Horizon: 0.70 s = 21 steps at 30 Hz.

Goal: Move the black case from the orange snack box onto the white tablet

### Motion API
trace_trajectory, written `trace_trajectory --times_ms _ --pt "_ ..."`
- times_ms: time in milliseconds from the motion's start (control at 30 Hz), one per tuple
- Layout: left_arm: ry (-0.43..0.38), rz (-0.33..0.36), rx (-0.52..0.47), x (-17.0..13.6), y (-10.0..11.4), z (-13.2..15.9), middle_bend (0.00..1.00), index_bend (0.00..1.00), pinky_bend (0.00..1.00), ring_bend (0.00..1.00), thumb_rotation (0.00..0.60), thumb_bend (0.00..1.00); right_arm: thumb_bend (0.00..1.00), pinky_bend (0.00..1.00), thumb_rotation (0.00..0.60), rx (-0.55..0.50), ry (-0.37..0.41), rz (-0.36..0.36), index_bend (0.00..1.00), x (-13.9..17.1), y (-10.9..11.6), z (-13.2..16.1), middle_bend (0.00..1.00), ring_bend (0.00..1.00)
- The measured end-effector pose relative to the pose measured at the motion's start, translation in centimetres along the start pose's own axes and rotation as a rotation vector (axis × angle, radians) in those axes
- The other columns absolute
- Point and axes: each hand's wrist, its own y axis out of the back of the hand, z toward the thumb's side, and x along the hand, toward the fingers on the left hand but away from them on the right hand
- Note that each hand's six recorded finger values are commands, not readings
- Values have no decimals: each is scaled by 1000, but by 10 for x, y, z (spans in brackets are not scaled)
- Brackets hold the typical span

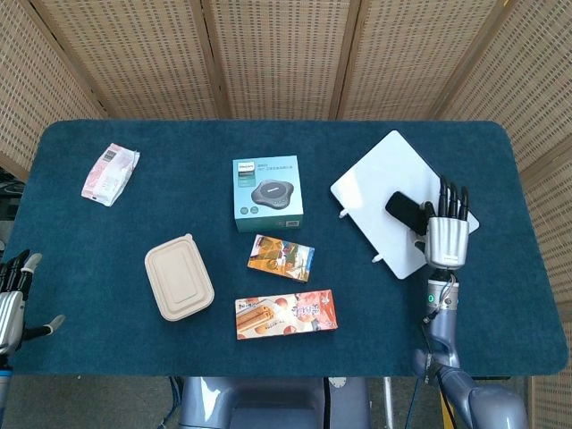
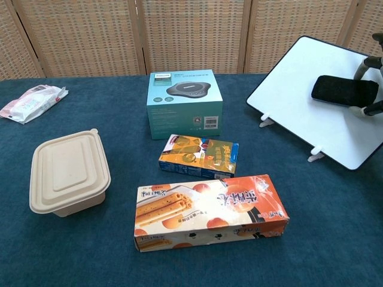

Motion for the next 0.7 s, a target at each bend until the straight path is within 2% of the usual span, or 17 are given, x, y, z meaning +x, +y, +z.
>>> trace_trajectory --times_ms 267,533,700 --pt "-1 0 -1 0 0 0 0 0 0 0 600 163 195 0 600 -11 -7 16 303 -1 -2 -1 0 0" --pt "-1 1 -2 0 1 0 0 0 0 0 600 162 168 0 600 -30 -13 28 134 1 -3 0 0 0" --pt "0 2 -3 0 1 0 0 0 0 0 600 163 156 0 600 -61 -14 22 101 5 0 3 0 0"
